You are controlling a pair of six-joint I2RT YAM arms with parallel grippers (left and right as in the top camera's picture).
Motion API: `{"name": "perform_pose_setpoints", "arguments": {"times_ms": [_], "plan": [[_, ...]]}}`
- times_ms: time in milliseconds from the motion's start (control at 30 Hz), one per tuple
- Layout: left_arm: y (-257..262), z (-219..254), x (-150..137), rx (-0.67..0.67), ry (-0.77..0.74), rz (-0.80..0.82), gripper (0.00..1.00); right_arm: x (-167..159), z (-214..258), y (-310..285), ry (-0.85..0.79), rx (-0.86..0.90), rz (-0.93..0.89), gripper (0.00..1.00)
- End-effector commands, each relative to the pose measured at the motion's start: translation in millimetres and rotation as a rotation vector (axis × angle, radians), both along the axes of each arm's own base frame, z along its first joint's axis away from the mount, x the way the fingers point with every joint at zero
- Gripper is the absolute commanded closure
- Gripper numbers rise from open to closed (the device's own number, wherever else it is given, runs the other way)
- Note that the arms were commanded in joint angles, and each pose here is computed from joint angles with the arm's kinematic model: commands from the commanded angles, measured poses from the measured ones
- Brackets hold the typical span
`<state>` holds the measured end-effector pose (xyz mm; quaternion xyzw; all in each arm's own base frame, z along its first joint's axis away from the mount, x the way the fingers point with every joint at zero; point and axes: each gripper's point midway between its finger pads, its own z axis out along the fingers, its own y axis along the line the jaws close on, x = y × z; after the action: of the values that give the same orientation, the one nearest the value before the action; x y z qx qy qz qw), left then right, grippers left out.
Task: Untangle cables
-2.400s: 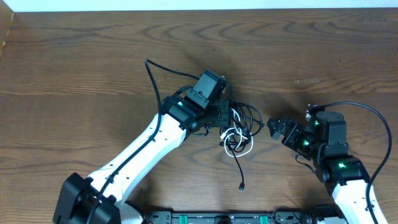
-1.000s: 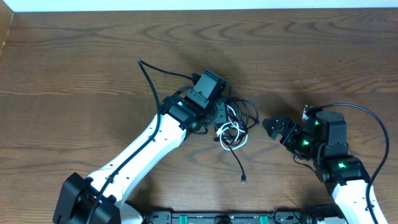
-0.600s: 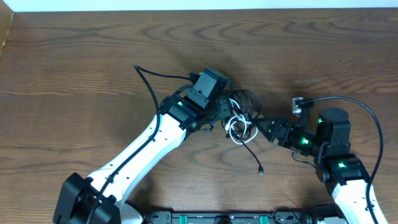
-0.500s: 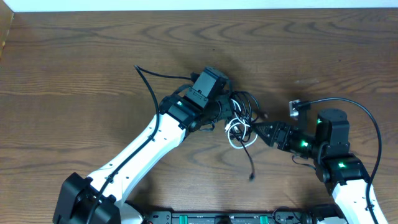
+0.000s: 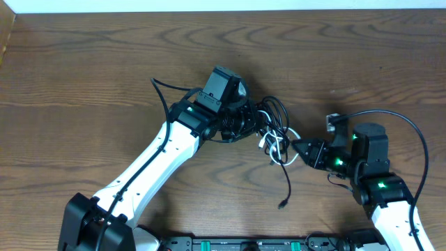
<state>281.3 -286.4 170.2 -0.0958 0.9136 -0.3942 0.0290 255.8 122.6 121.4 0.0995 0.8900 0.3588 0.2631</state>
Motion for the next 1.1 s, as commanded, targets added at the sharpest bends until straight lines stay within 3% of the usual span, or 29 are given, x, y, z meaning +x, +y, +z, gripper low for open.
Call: {"name": "perform_pose_setpoints", "arguments": {"times_ms": [0,100,333,433,600,700,800,900,1000,1067], "plan": [[-11,14,-14,-0.091,-0.010,-0.125,0.92,21,-12,-44,-0.029,-0.206,-0.216,0.80],[-12,15,-18,-0.092,-0.059,-0.191,0.92,28,-15,-76,-0.028,-0.307,-0.381,0.82],[-5,8,-10,-0.029,-0.164,-0.231,0.92,26,-19,-91,-0.014,-0.371,-0.443,0.82],[16,-8,14,0.137,-0.229,-0.125,0.92,21,-18,-63,0.002,-0.264,-0.320,0.63],[28,-14,25,0.217,-0.250,-0.055,0.92,0,11,5,-0.093,-0.027,0.082,0.48],[58,-27,37,0.358,-0.201,0.133,0.92,-19,28,26,-0.119,0.078,0.222,0.41],[88,-36,42,0.451,-0.107,0.396,0.92,-38,49,44,-0.149,0.198,0.345,0.39],[89,-37,43,0.423,-0.049,0.493,0.92,-50,70,56,-0.162,0.316,0.430,0.44],[88,-37,42,0.402,-0.014,0.549,0.92,-48,76,59,-0.067,0.391,0.372,0.53],[87,-37,41,0.396,-0.004,0.560,0.92,-47,80,62,-0.079,0.396,0.375,0.53]]}}
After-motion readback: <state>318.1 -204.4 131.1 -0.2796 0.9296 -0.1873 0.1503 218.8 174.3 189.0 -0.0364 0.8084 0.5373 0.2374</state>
